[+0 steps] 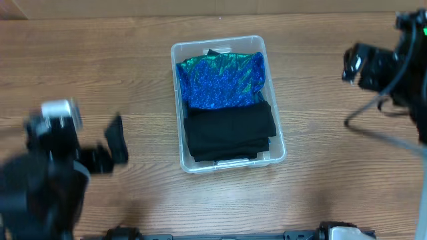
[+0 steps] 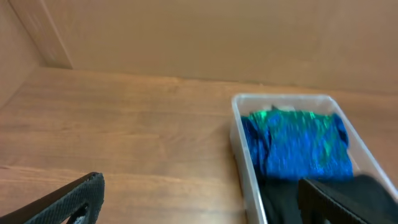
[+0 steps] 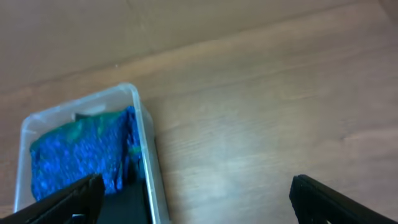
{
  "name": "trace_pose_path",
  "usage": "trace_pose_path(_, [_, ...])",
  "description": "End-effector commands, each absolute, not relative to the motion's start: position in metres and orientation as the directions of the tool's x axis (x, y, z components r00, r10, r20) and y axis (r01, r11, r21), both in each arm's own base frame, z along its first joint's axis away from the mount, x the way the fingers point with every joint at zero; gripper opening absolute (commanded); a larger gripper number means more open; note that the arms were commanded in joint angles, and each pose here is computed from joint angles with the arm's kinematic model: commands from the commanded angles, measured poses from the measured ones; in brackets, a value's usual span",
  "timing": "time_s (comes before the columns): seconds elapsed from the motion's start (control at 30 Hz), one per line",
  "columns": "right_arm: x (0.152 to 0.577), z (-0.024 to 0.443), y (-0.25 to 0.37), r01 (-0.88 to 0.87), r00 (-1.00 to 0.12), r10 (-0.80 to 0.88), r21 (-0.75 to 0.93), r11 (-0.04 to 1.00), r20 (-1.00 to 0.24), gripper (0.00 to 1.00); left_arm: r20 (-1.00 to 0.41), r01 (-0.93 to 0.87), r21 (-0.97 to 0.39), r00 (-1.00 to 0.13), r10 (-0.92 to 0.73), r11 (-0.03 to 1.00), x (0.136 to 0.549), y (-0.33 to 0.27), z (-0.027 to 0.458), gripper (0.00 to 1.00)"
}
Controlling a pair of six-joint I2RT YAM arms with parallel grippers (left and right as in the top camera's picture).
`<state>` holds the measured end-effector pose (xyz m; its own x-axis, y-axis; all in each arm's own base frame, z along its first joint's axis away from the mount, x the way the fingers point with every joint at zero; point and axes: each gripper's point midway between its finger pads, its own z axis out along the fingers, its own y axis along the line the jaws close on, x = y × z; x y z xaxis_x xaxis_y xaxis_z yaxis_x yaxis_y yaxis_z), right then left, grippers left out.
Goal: Pack container
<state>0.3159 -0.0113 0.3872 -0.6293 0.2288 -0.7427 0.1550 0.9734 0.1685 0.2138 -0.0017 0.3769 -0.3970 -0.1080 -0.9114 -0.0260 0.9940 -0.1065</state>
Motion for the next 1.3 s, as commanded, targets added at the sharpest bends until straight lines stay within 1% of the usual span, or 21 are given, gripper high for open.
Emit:
trace_pose_path(0.0, [0.279, 0.361, -0.012, 0.167, -0.609, 0.238, 0.172, 0.971, -0.757, 1.00, -0.917, 0.017, -0.079, -0.393, -0.066, 0.997, 0.189, -0.007, 0.346, 1.00])
trace_pose_path(0.13, [0.245, 0.321, -0.009, 0.160, -0.596, 0.241, 0.180, 0.970, -0.766, 1.00, -0.912, 0.001, -0.093, -0.402, -0.085, 0.996, 0.176, -0.006, 0.321, 1.00])
trace_pose_path(0.27, [0.221, 0.286, -0.009, 0.170, -0.609, 0.241, 0.172, 0.970, -0.756, 1.00, -0.891, -0.003, -0.095, -0.445, -0.086, 0.996, 0.180, -0.006, 0.299, 1.00])
trace_pose_path(0.43, [0.205, 0.259, -0.008, 0.185, -0.674, 0.245, 0.162, 0.969, -0.697, 1.00, -0.833, -0.013, -0.097, -0.546, -0.088, 0.995, 0.177, -0.006, 0.265, 1.00])
trace_pose_path(0.53, [0.199, 0.252, -0.008, 0.191, -0.700, 0.246, 0.157, 0.969, -0.670, 1.00, -0.790, -0.020, -0.097, -0.607, -0.090, 0.995, 0.169, -0.007, 0.247, 1.00])
trace_pose_path(0.7, [0.199, 0.252, -0.008, 0.191, -0.701, 0.246, 0.157, 0.969, -0.669, 1.00, -0.730, -0.029, -0.097, -0.678, -0.091, 0.995, 0.156, -0.007, 0.227, 1.00])
trace_pose_path(1.27, [0.196, 0.248, -0.008, 0.190, -0.716, 0.242, 0.150, 0.970, -0.655, 1.00, -0.730, -0.029, -0.097, -0.677, -0.091, 0.995, 0.156, -0.007, 0.227, 1.00])
